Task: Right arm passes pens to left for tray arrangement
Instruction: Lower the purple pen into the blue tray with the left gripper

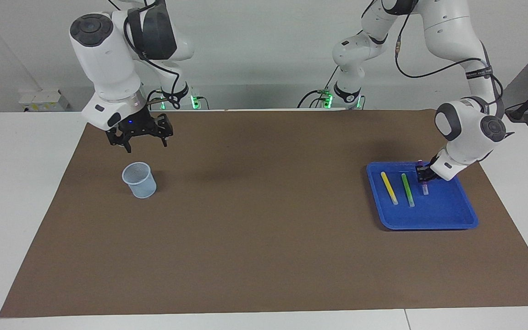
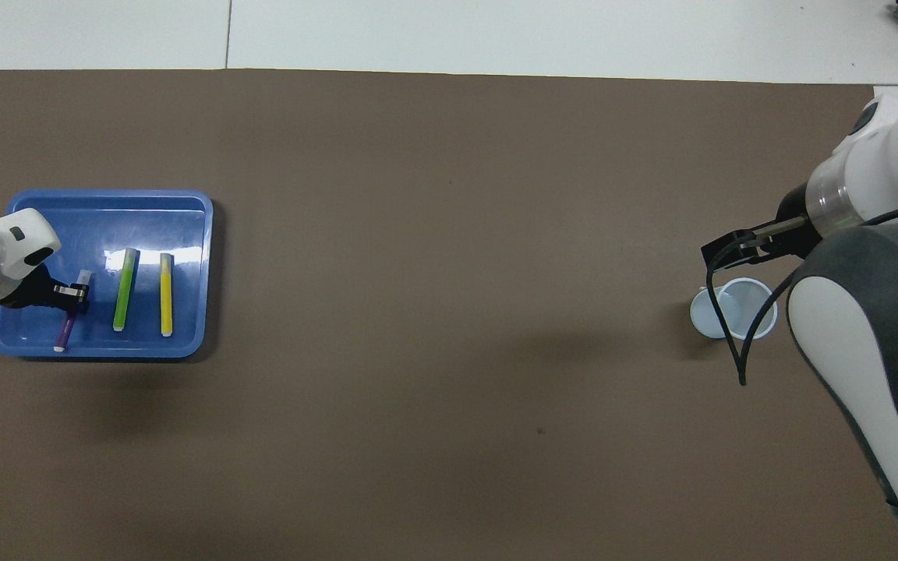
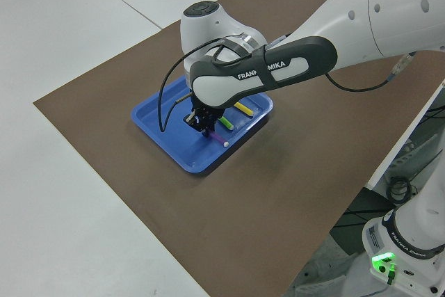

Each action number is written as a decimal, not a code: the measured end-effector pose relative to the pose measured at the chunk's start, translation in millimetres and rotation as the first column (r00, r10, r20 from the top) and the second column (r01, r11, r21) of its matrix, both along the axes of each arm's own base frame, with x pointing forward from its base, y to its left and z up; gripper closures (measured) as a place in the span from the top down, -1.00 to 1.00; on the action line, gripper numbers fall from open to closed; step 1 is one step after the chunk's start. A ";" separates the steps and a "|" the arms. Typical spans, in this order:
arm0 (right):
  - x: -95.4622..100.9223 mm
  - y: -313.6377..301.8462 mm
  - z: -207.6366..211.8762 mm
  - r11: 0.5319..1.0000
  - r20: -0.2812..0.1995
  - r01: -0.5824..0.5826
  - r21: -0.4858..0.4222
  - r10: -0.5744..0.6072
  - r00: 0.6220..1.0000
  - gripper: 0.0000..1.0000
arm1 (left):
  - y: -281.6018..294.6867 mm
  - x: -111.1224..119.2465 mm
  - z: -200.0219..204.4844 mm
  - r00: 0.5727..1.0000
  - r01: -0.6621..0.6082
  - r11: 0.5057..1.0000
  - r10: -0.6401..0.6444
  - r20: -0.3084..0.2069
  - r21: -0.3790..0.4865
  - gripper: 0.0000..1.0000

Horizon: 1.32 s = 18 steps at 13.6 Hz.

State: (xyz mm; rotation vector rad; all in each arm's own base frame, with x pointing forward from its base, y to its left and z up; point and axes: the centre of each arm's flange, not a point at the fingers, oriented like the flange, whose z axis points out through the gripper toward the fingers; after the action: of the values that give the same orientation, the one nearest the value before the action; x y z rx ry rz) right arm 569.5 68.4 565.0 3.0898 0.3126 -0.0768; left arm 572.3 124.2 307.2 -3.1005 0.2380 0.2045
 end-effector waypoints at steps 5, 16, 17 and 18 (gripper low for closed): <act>-4.8 0.4 -2.7 1.000 -0.006 -0.001 -0.001 0.001 1.000 1.00 | 2.1 3.3 -2.9 1.000 0.000 1.000 0.000 0.023 0.002 -0.65; -4.5 0.6 3.1 1.000 0.019 -0.002 0.001 0.002 1.000 1.00 | 0.2 14.2 16.5 1.000 0.003 1.000 -0.003 -0.013 -0.001 1.00; -4.3 -1.0 3.2 1.000 0.019 0.001 0.001 -0.001 1.000 1.00 | -0.4 16.8 23.2 1.000 0.004 1.000 -0.004 -0.022 -0.001 1.00; -4.0 -3.4 3.2 1.000 0.019 0.005 0.001 -0.005 1.000 1.00 | -1.1 19.2 29.9 1.000 0.004 1.000 -0.004 -0.029 -0.001 1.00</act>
State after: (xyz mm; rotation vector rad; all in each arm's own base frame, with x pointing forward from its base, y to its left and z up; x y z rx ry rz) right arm 565.5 64.9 568.2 3.0909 0.3037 -0.0473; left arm 591.5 123.1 337.1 -3.0998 0.2458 0.2490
